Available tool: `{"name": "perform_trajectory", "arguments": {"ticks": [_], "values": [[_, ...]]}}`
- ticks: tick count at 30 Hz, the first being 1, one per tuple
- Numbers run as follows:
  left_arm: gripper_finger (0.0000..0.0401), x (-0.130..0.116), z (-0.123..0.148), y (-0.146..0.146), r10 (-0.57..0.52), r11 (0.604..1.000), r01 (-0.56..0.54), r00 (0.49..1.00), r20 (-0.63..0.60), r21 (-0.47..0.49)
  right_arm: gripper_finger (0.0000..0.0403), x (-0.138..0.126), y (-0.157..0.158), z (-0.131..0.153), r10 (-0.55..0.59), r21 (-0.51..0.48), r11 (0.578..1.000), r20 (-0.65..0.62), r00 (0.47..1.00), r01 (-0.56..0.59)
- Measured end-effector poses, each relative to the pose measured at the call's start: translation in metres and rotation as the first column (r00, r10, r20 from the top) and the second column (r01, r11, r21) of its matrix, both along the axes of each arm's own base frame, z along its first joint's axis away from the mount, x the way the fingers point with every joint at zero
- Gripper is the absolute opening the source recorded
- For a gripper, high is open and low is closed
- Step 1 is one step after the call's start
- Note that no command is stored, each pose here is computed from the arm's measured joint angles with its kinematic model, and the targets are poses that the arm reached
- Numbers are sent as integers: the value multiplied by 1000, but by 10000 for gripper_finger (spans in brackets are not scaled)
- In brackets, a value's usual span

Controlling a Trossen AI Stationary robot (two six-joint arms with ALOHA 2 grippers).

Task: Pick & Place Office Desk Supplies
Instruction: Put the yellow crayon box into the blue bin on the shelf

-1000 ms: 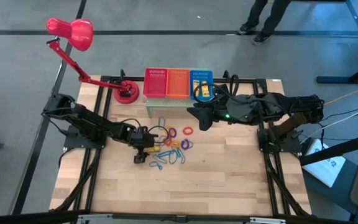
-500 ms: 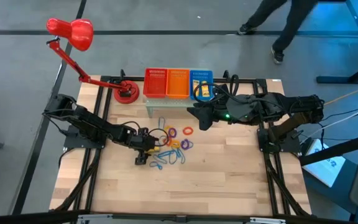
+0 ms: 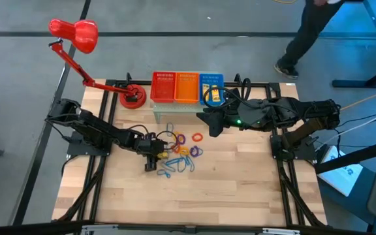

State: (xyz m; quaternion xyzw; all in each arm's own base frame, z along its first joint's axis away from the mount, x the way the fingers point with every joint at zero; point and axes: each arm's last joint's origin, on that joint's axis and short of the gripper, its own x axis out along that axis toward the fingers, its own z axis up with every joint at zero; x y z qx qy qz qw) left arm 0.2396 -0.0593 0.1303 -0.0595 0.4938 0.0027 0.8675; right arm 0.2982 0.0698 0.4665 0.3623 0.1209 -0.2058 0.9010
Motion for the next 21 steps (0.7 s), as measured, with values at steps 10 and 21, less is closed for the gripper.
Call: {"name": "perform_trajectory", "arguments": {"ticks": [10, 21], "values": [[141, -1, 28, 17, 46, 997, -38, 992, 118, -72, 229, 0, 0, 0, 14, -29, 999, -10, 1000, -14], [141, -15, 93, 31, 56, 928, 107, 906, 419, -356, 229, 1, 6, -1, 295, -201, 928, -117, 948, -313]]}}
